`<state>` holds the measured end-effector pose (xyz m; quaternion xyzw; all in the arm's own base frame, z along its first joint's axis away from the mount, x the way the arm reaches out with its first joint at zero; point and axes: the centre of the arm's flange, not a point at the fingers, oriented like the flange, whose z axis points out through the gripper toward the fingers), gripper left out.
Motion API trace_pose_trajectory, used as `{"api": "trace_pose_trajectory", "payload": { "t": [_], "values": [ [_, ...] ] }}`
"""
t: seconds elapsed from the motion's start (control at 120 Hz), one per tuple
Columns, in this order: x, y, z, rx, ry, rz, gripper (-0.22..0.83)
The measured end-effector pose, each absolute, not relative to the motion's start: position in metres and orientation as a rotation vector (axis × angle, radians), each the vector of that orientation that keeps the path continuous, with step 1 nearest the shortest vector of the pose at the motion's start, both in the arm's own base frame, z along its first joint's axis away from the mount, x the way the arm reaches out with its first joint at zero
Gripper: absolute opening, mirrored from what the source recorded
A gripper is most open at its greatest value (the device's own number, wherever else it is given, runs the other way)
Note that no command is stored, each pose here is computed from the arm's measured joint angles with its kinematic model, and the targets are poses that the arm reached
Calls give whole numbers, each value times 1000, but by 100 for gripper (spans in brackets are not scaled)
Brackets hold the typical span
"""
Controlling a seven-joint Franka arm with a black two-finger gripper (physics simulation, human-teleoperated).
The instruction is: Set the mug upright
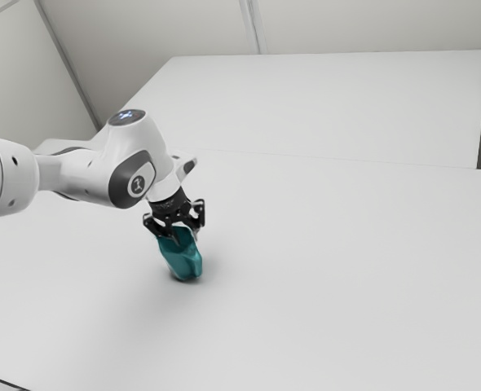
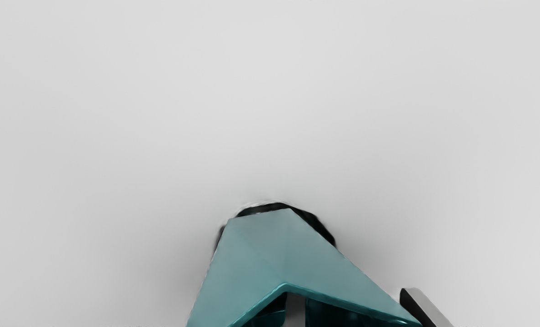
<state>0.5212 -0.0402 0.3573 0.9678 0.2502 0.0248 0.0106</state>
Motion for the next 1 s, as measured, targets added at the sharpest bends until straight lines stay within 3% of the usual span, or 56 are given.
{"api": "trace_pose_trajectory", "payload": {
  "t": [0.142, 0.333, 0.6, 1.0],
  "values": [
    [520, -44, 367, 3005, 809, 95, 38],
    [514, -40, 398, 2977, 853, 146, 52],
    [520, -43, 455, 2962, 869, 173, 59],
    [551, -46, 562, 3112, 612, 244, 61]
  ]
}}
